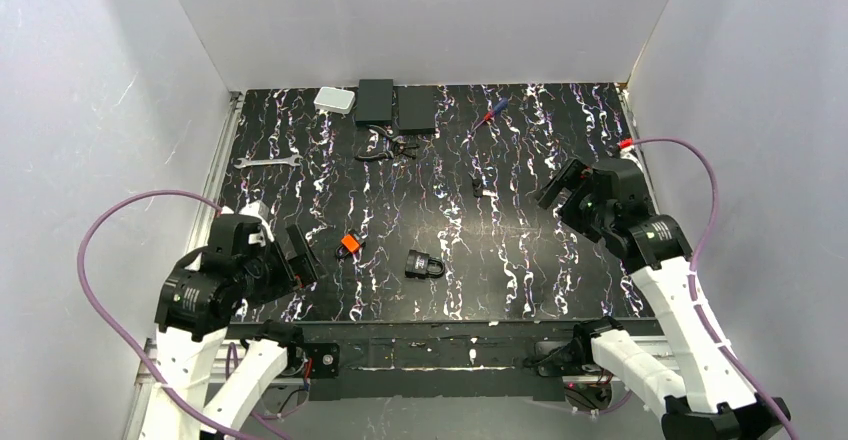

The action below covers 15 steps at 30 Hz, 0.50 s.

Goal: Unlock with the key

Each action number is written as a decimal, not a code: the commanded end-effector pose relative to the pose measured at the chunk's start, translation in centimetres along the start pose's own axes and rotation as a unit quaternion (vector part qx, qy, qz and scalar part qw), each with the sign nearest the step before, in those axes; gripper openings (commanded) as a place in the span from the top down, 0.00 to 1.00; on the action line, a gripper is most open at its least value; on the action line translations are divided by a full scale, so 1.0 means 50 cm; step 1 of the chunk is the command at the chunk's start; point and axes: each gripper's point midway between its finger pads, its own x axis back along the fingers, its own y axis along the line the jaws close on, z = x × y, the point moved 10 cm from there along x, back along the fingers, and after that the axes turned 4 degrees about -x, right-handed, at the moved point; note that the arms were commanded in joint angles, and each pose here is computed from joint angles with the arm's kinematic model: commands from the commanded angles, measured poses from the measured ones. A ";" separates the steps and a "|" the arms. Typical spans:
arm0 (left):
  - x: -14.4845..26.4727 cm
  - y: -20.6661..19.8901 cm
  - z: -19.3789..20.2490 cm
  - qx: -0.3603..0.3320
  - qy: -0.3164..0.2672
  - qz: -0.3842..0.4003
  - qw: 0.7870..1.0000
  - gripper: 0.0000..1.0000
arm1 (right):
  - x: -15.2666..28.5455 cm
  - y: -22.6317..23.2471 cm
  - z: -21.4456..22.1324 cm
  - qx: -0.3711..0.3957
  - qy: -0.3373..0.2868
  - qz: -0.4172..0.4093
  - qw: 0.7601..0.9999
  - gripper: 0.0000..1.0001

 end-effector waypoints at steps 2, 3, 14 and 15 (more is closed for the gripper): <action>-0.018 -0.014 0.004 -0.012 0.082 0.020 0.996 0.01 | -0.023 0.019 0.008 0.009 0.042 -0.036 0.998 0.00; -0.022 -0.017 0.003 -0.014 0.093 0.024 0.995 0.01 | -0.025 0.019 0.012 0.008 0.055 -0.035 0.998 0.00; -0.063 -0.062 -0.046 -0.073 0.160 0.050 0.983 0.07 | -0.027 -0.010 0.049 0.078 0.137 -0.044 0.987 0.00; -0.065 -0.066 -0.049 -0.081 0.161 0.049 0.982 0.08 | -0.030 -0.009 0.048 0.086 0.141 -0.042 0.985 0.00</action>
